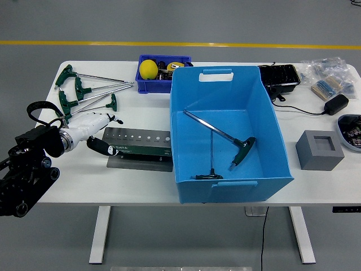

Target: Lift tool from toolbox,place it in box,lift tool from toolbox,place it in box

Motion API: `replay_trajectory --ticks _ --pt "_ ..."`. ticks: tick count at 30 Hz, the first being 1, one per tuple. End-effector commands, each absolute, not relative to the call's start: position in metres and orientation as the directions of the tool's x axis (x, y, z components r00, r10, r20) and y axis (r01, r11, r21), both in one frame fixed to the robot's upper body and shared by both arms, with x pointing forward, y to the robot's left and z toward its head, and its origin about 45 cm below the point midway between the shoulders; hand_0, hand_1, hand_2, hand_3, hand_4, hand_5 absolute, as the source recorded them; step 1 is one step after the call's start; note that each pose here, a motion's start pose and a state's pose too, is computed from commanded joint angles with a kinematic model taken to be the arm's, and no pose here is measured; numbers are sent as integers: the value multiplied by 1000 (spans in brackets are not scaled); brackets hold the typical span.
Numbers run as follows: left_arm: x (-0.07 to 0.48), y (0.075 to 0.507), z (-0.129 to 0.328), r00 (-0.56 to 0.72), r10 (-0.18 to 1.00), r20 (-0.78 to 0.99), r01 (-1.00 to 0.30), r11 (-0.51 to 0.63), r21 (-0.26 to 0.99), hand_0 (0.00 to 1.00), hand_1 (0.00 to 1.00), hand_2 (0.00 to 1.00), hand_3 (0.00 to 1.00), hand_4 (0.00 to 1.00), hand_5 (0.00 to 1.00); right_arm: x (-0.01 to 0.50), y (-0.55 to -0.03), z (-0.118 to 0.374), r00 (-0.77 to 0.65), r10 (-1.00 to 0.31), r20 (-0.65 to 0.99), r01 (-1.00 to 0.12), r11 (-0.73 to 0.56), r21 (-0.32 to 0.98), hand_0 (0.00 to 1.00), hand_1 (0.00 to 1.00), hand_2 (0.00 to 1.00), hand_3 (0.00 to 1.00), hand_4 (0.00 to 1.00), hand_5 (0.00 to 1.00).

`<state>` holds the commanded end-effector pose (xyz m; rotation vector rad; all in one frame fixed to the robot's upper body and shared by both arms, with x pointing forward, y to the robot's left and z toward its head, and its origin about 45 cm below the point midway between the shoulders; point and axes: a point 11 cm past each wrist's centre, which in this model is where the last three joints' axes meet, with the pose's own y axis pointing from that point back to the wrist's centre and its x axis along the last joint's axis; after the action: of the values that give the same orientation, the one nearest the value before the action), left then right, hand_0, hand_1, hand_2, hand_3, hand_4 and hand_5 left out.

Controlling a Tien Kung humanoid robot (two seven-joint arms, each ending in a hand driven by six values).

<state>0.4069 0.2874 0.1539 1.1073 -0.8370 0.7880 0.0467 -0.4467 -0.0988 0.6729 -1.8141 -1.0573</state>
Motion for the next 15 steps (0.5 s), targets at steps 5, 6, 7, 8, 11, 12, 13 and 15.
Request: replay_trajectory --ticks 5,6,7,8,11,12,13,15 --pt "409 289 153 468 111 877 -867 251 431 950 920 938 832 998 437 46 -447 -99 -444 -786 430 -13 485 874 693 670 725 552 786 690" --pt "409 289 154 466 112 878 -868 251 429 950 920 938 832 998 437 46 -447 -99 -444 -786 430 -13 485 874 693 670 725 552 786 690" --pt "409 289 154 464 112 879 -869 251 427 950 920 938 832 998 437 46 -447 -99 -444 -786 430 -12 485 874 693 670 725 552 786 690" --pt "409 289 154 463 111 880 -870 250 426 950 920 938 832 998 437 46 -447 -99 -444 -786 430 -12 485 874 693 670 725 552 786 690" --pt "410 290 153 456 103 884 -873 243 422 943 917 930 829 998 438 46 -447 -99 -443 -787 430 -12 485 874 693 670 725 552 786 689" --pt "410 291 153 455 102 884 -874 241 422 943 917 930 829 998 438 46 -447 -99 -443 -787 430 -12 485 874 693 670 725 552 786 689" --pt "410 291 152 455 100 885 -874 240 422 943 917 930 829 998 438 46 -447 -99 -443 -787 430 -12 485 874 693 670 725 552 786 689" --pt "410 291 152 455 97 885 -874 239 423 942 913 930 826 998 437 46 -446 -99 -444 -786 430 -11 485 875 693 670 725 552 785 688"
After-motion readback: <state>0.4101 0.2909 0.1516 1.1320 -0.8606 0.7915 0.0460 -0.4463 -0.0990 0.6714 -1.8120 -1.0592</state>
